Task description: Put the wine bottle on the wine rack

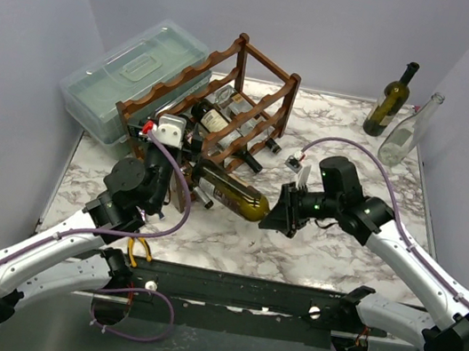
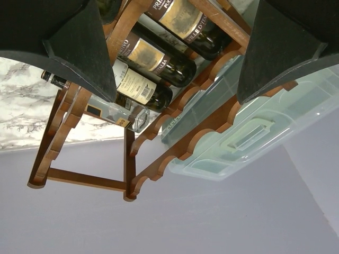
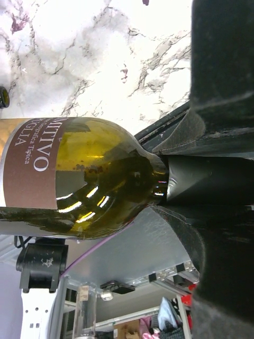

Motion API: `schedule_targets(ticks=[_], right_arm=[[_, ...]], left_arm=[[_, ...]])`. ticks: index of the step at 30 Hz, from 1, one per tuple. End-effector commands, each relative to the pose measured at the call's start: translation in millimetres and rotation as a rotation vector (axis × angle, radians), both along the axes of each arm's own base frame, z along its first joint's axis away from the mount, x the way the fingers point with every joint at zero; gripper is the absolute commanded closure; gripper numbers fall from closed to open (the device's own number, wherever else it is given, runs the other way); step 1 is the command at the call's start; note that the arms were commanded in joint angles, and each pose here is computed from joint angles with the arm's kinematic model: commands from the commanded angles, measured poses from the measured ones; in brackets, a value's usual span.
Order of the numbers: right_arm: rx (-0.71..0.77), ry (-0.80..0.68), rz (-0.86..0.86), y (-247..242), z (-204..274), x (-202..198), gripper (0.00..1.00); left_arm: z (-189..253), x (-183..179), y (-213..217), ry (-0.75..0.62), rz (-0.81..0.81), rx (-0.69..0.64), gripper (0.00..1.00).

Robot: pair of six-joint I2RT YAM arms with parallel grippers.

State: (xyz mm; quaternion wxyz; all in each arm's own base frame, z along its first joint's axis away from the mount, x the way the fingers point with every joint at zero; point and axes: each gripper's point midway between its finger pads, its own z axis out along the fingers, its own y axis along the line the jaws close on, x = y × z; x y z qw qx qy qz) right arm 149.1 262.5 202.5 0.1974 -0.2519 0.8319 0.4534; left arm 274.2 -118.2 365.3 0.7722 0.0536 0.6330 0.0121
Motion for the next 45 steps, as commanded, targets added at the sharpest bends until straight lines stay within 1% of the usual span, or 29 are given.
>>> schedule_targets(ticks=[1,10,19,20,29,36,45], right_arm=[[0.17,-0.129,0.067,21.1,51.1,9.2,1.0],[0.236,-0.132,0.074,33.1,56.0,15.3,0.99],[0.29,-0.147,0.059,65.4,49.3,35.7,0.99],[0.305,-0.167,0.054,70.2,49.9,40.6,0.99],[0.308,-0.204,0.011,102.8,19.8,63.3,0.99],[0.342,-0.236,0.005,128.2,16.5,81.8,0.99],[0.347,-0.26,-0.026,150.4,9.9,109.2,0.99]], left_arm=[[9.6,0.5,5.7,-0.006,0.026,-0.012,0.04],[8.1,1.7,3.8,-0.001,0.022,-0.005,0.04],[5.7,2.7,2.2,0.003,0.018,0.004,0.04],[6.2,2.3,2.5,0.002,0.018,0.002,0.05],[7.0,1.5,0.9,-0.002,0.005,-0.004,0.05],[7.2,1.4,0.6,-0.003,0.002,-0.005,0.05],[9.6,-0.1,0.6,-0.008,-0.006,-0.015,0.05]])
